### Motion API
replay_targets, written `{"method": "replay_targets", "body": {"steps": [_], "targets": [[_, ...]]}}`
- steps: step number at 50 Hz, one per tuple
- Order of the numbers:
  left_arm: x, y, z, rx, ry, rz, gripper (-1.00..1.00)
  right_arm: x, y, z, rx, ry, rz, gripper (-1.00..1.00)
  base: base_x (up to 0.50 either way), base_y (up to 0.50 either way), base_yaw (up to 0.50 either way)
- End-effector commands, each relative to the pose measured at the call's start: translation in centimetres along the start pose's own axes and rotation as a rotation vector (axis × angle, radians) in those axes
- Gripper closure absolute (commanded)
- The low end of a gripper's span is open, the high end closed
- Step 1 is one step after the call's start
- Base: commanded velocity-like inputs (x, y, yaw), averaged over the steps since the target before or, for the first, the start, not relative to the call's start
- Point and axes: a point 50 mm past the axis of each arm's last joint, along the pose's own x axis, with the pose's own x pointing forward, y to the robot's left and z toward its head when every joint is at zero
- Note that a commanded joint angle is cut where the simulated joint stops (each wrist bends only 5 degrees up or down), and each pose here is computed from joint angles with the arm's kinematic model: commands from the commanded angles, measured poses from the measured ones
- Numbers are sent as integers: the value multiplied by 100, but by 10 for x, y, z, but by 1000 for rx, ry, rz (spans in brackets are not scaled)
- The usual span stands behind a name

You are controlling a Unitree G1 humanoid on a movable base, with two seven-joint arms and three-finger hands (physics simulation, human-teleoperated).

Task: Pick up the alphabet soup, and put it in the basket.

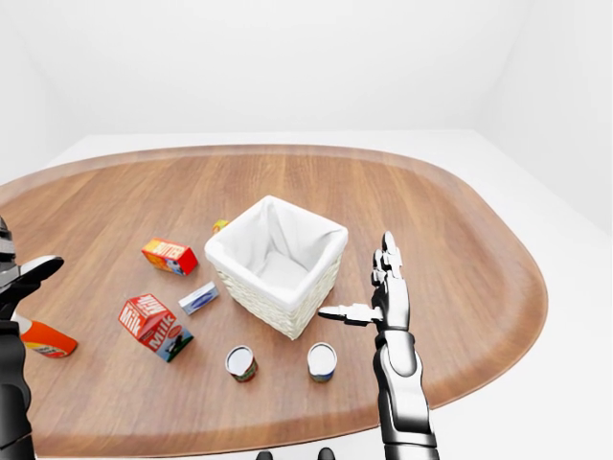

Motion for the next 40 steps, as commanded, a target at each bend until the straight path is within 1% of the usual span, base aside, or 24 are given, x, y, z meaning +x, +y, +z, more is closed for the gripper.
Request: {"method": "replay_targets", "body": {"steps": [1,5,6,10,20,26,28,32,40], "targets": [[-2,0,6,-2,-24,7,-100,0,0,1,5,1,-4,-100,17,-2,0],[-2,1,11,4,-41,19,-100,0,1,1,6,1,0,-100,17,-2,0],[-2,2,15,-3,-56,23,-100,1,0,1,6,-1,-1,-100,17,-2,0],[1,6,20,-1,-72,33,-100,0,1,1,6,1,-1,-100,16,-2,0],[7,14,20,2,-61,51,-100,0,1,1,-2,6,-9,-100,4,0,0],[8,18,20,4,-56,61,-100,2,0,-1,-7,26,-30,-100,0,0,0],[9,20,23,7,-65,65,-100,2,-1,-2,-13,35,-44,-100,0,0,0],[7,16,41,0,-134,62,-100,5,-2,-5,-11,46,-39,-100,0,0,0],[7,16,42,0,-137,62,-100,5,-2,-5,-11,46,-38,-100,0,0,0]]}}
